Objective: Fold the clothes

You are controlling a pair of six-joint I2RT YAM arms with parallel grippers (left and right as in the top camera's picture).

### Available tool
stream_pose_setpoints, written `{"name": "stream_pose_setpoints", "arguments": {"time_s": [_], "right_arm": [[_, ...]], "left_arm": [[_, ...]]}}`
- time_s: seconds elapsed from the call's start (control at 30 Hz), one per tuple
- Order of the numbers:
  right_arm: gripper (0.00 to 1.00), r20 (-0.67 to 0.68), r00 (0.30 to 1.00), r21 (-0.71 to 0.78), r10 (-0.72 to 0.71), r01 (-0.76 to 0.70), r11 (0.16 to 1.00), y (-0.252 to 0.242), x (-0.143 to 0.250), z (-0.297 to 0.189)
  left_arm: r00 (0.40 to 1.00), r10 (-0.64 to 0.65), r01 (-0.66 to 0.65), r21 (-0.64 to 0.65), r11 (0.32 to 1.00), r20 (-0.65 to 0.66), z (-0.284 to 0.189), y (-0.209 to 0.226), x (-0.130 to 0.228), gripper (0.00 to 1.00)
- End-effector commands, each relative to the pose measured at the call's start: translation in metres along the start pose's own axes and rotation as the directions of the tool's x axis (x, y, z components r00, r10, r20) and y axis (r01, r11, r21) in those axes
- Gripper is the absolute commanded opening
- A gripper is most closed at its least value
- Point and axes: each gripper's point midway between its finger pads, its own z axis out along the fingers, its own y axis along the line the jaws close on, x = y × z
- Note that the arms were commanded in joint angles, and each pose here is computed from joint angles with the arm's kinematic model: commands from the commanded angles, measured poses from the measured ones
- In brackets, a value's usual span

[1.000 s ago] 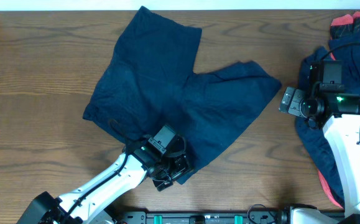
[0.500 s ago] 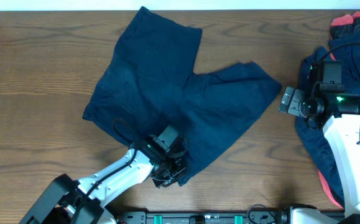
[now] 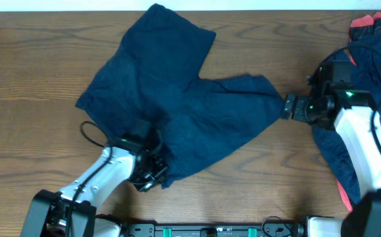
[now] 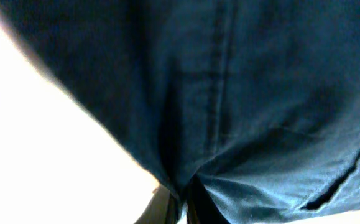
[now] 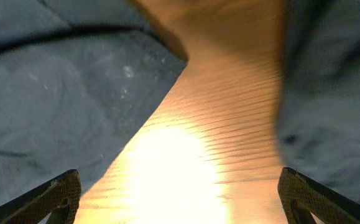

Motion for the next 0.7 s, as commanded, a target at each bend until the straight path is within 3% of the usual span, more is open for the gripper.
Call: {"name": "stream_pose_setpoints", "arguments": {"time_s": [0.0,0.13,0.33,0.5,0.6,0.67], "right_arm": [[0.98,-0.106,0.994,-0.128,-0.030,0.017,0.992,0.022,0.015,0.019],[0.99,-0.165,0.985,-0.150,-0.048,0.023,0.988,0.031,0.021,0.045],[0.91,-0.149,0.986,-0.231,-0.071,0.035,0.972,0.049,0.008,0.083],[0.85,-0.160,0.987,-0.225,-0.007,-0.030,0.974,0.053,0.004,0.107],[0.70,-0.147,0.989,-0.229,-0.001,-0.033,0.973,0.054,0.000,0.119],[0.54,-0.132,0.991,-0.233,0.004,-0.035,0.972,0.054,-0.004,0.126]], "left_arm": [[0.998,0.040,-0.039,-0.024,0.999,0.051,-0.005,0.013,-0.017,0.06],[0.998,0.012,-0.010,-0.033,0.999,0.055,-0.006,0.019,-0.021,0.06],[0.997,0.019,-0.016,-0.052,0.999,0.072,-0.007,0.022,-0.024,0.06],[0.996,0.017,-0.009,-0.087,0.996,0.089,-0.007,0.029,-0.026,0.06],[0.996,0.016,-0.008,-0.093,0.996,0.092,-0.007,0.030,-0.026,0.06],[0.996,0.016,-0.007,-0.095,0.995,0.091,-0.007,0.031,-0.026,0.06]]}}
